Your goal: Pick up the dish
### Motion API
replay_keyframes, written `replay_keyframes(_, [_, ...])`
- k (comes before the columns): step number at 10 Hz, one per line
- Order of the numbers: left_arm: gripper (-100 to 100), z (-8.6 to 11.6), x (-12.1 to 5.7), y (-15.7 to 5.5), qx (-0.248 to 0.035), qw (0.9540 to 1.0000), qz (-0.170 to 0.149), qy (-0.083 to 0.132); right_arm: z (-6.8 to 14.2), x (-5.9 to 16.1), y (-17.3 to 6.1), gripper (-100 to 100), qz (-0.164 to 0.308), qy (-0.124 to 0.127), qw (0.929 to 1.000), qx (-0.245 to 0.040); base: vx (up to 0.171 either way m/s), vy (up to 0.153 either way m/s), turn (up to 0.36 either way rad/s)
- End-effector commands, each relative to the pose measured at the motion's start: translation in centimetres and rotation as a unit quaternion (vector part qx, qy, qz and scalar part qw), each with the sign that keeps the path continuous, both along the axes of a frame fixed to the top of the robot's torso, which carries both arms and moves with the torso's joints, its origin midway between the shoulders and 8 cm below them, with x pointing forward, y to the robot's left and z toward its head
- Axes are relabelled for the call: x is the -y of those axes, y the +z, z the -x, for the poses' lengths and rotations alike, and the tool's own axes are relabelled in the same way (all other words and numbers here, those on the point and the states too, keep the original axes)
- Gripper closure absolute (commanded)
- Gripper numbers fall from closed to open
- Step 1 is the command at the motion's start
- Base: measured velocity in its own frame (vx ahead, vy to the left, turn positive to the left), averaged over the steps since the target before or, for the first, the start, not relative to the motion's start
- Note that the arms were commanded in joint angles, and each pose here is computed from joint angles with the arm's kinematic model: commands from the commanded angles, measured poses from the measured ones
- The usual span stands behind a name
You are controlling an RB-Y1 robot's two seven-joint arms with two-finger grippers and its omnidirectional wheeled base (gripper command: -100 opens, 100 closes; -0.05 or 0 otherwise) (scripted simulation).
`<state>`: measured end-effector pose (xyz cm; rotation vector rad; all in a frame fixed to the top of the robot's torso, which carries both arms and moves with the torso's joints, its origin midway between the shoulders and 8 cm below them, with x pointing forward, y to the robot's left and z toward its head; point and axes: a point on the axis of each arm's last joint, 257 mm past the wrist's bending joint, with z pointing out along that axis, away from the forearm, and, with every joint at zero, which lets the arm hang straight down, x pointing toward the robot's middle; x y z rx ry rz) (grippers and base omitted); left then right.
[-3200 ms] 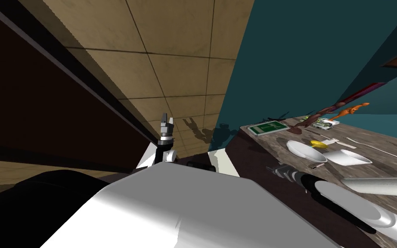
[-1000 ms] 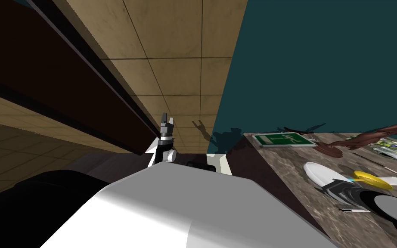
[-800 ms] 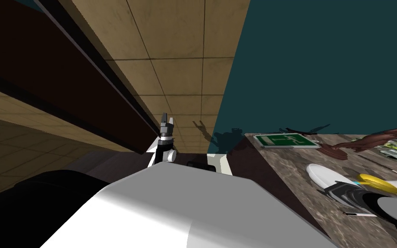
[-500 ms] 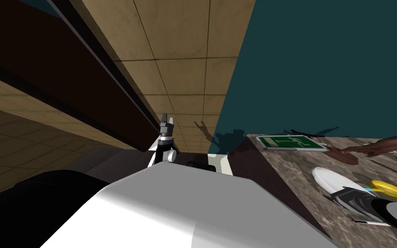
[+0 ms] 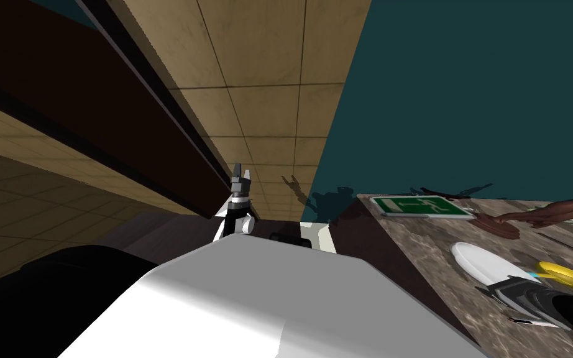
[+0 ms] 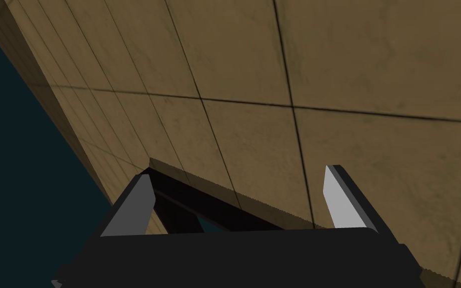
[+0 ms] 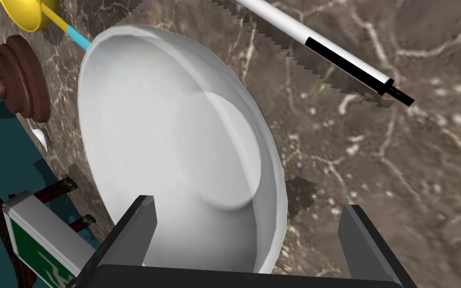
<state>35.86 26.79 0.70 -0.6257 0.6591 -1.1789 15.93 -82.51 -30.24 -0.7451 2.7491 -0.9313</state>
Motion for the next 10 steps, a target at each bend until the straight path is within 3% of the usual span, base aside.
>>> replay_keyframes(1, [0, 0.0, 0.0, 0.0, 0.0, 1.0, 0.0, 0.0, 1.1, 0.1, -0.9, -100, -0.01, -0.014, 0.9999, -0.003, -0.02, 0.011, 0.17])
replay_keyframes(3, [0, 0.0, 0.0, 0.0, 0.0, 1.0, 0.0, 0.0, 1.7, 1.0, -0.2, -100, -0.005, -0.026, 0.9996, 0.003, -0.02, 0.012, 0.058])
replay_keyframes(5, [0, 0.0, 0.0, 0.0, 0.0, 1.0, 0.0, 0.0, 1.7, 1.0, -0.2, -100, 0.0, -0.012, 0.9999, -0.006, -0.002, 0.001, -0.008])
replay_keyframes(6, [0, 0.0, 0.0, 0.0, 0.0, 1.0, 0.0, 0.0, 2.6, 0.9, -1.2, -100, -0.013, -0.029, 0.9995, -0.004, -0.024, 0.015, 0.184])
replay_keyframes(8, [0, 0.0, 0.0, 0.0, 0.0, 1.0, 0.0, 0.0, 3.3, 1.8, -0.5, -100, -0.007, -0.041, 0.9991, 0.003, -0.018, 0.011, 0.053])
replay_keyframes(10, [0, 0.0, 0.0, 0.0, 0.0, 1.0, 0.0, 0.0, 3.3, 1.8, -0.5, -100, -0.002, -0.027, 0.9996, -0.007, -0.001, 0.001, -0.01])
